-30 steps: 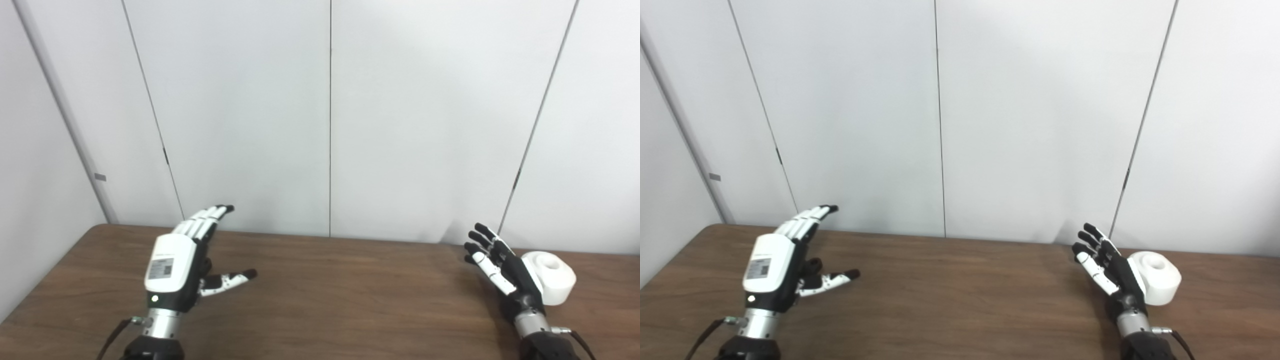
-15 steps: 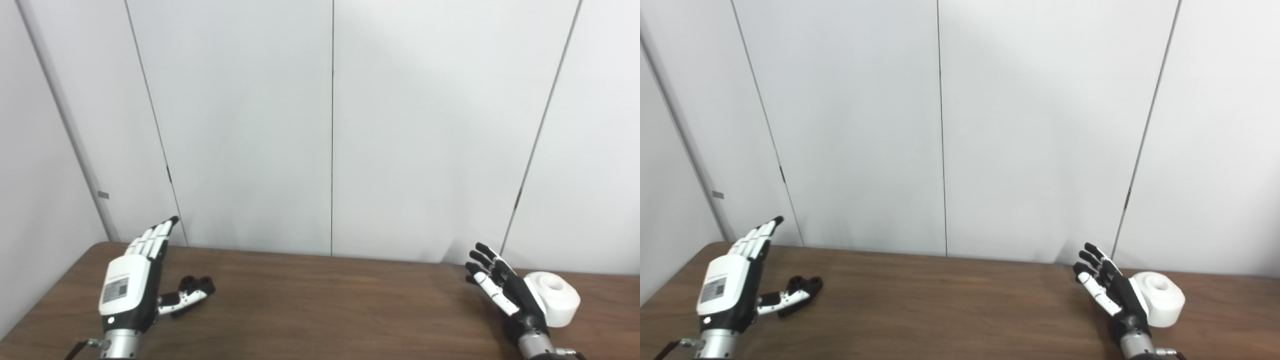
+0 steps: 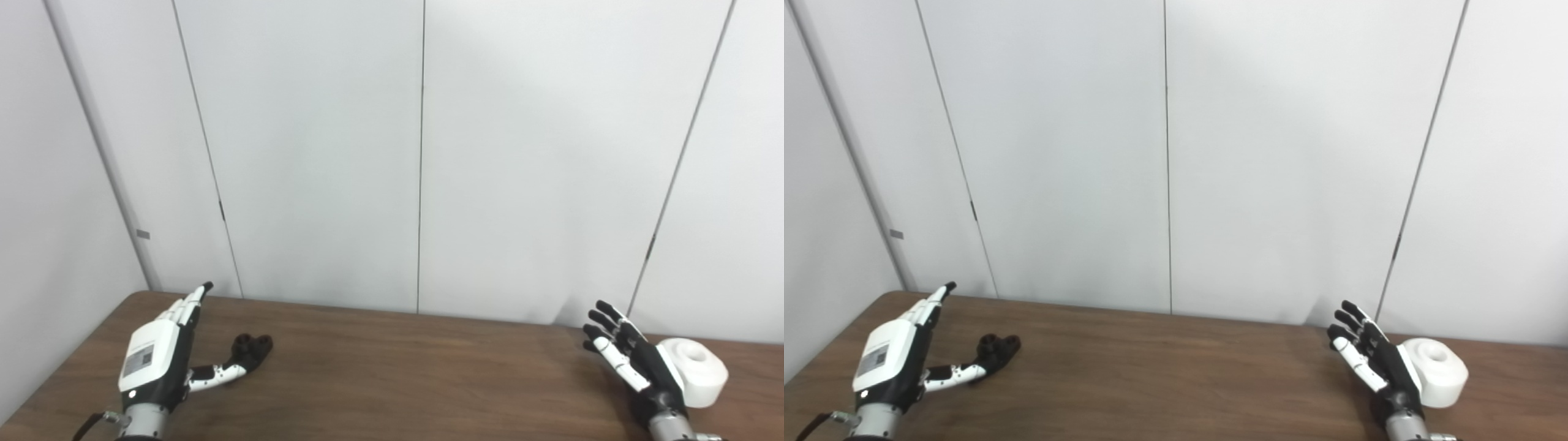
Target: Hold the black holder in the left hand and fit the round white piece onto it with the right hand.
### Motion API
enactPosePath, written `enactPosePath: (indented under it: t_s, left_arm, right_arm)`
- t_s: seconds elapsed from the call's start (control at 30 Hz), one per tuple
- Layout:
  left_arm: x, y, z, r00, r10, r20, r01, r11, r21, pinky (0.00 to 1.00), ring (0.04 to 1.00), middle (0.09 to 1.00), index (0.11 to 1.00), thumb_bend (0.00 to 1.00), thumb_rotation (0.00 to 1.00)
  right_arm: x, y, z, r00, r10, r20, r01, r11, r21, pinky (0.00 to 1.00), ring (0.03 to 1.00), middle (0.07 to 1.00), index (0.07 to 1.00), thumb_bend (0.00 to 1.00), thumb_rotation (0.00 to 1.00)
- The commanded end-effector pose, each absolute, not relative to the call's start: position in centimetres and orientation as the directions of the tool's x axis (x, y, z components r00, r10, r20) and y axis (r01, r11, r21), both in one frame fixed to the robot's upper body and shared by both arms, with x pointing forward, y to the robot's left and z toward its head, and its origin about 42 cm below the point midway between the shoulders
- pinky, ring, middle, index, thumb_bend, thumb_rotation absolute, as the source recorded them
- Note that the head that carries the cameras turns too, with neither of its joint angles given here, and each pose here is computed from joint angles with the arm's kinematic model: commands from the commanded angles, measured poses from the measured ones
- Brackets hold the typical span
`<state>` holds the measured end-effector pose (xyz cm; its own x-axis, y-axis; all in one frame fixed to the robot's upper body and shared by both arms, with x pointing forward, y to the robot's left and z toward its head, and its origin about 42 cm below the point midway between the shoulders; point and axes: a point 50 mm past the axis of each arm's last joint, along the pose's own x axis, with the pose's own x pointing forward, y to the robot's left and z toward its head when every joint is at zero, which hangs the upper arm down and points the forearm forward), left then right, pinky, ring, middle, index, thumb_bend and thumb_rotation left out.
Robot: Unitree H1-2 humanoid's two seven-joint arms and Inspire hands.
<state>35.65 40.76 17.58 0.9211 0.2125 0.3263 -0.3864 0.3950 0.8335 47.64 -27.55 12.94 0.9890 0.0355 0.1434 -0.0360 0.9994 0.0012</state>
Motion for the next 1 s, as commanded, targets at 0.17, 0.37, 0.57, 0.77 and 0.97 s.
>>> enactPosePath:
  t_s: [0.17, 0.37, 0.57, 0.77, 0.97]
  left_arm:
    - [36.6, 42.1, 18.7, 0.938, 0.230, 0.261, -0.334, 0.393, 0.857, 0.92, 0.939, 0.936, 0.945, 1.00, 0.41]
    - [36.8, 41.2, 18.4, 0.959, 0.235, 0.156, -0.245, 0.419, 0.874, 0.94, 0.952, 0.956, 0.912, 1.00, 0.48]
    - [37.1, 40.1, 18.5, 0.968, 0.226, 0.111, -0.202, 0.434, 0.878, 0.95, 0.960, 0.951, 0.881, 1.00, 0.46]
    - [37.4, 39.7, 18.2, 0.970, 0.214, 0.112, -0.196, 0.424, 0.884, 0.95, 0.952, 0.935, 0.861, 1.00, 0.50]
    - [37.6, 39.2, 18.3, 0.966, 0.211, 0.152, -0.229, 0.412, 0.882, 0.94, 0.925, 0.903, 0.817, 1.00, 0.46]
  right_arm:
    - [45.3, -28.3, 9.5, 0.996, 0.019, 0.085, -0.021, 1.000, 0.021, 0.77, 0.835, 0.870, 0.893, 0.37, 0.47]
    - [45.4, -28.6, 9.7, 0.996, 0.016, 0.087, -0.018, 0.999, 0.031, 0.77, 0.837, 0.883, 0.895, 0.35, 0.43]
    - [45.3, -28.9, 10.0, 0.996, 0.007, 0.090, -0.011, 0.999, 0.038, 0.80, 0.857, 0.889, 0.902, 0.33, 0.40]
    - [45.3, -29.1, 10.2, 0.995, 0.006, 0.095, -0.011, 0.998, 0.054, 0.79, 0.854, 0.892, 0.898, 0.34, 0.41]
    - [45.2, -29.2, 10.3, 0.995, 0.011, 0.101, -0.018, 0.997, 0.071, 0.82, 0.877, 0.906, 0.903, 0.34, 0.41]
